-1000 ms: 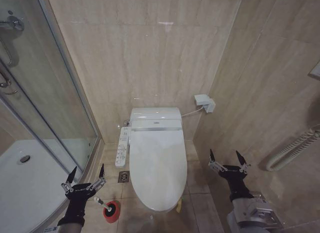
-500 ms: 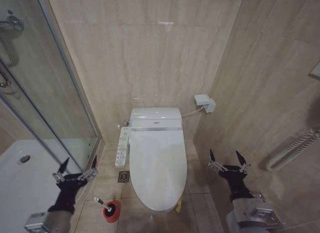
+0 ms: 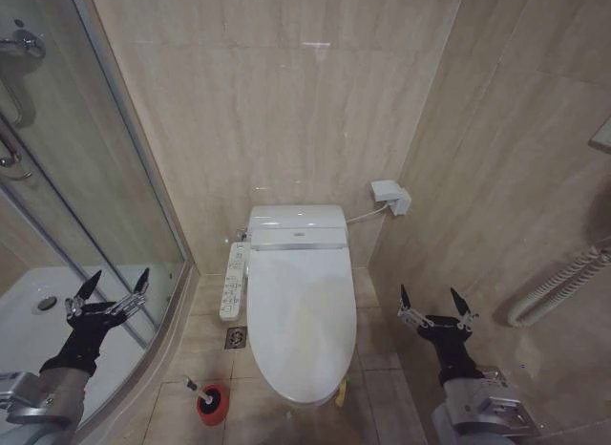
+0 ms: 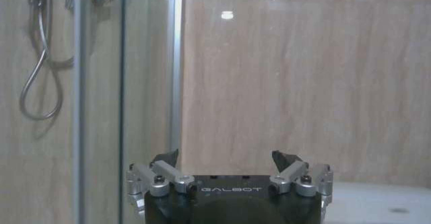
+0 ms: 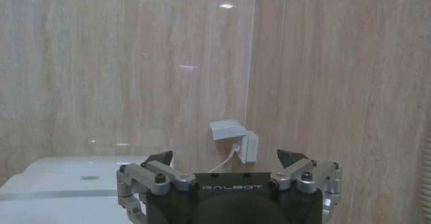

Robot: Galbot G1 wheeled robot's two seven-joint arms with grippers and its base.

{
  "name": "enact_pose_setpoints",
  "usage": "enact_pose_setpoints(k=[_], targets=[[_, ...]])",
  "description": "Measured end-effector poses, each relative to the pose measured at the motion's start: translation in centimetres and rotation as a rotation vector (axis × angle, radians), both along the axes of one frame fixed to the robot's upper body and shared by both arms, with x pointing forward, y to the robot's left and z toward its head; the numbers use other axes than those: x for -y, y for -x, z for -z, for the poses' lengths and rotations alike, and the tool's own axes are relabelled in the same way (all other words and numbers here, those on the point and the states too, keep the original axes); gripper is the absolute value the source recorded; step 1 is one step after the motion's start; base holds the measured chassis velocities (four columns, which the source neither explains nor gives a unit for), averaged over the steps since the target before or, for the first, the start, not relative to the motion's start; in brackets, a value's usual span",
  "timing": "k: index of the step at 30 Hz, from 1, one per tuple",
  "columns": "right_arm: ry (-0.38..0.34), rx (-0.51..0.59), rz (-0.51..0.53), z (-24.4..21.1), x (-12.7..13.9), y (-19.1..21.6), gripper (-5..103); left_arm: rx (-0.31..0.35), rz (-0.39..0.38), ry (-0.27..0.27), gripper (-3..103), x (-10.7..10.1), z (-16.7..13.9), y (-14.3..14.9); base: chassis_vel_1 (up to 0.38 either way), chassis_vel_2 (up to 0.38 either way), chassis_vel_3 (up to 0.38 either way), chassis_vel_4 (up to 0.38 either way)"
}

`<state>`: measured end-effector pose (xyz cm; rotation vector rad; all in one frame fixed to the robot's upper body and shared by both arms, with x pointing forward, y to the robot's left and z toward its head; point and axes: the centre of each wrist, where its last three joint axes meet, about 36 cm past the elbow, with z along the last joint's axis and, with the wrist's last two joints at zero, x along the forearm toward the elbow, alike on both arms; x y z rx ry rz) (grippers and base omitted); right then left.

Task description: Open the toilet lid, clean the toilet bowl with a toilet brush, close the toilet lid, and flush.

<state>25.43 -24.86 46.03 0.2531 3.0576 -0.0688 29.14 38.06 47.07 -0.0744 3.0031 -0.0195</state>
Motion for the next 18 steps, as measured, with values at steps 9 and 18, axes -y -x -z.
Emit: enact_pose_setpoints(k=[9,18], targets=[[0.0,0.0,0.0,0.0,0.0,0.0,100,-0.022,0.009,0.038,94,-1.1,2.1,-1.6,0.0,0.0,0.0,0.0],[0.0,0.0,0.0,0.0,0.0,0.0,100,-0.011,0.024,0.053,89,-2.6,2.8,-3.7,0.0,0.0,0.0,0.0]])
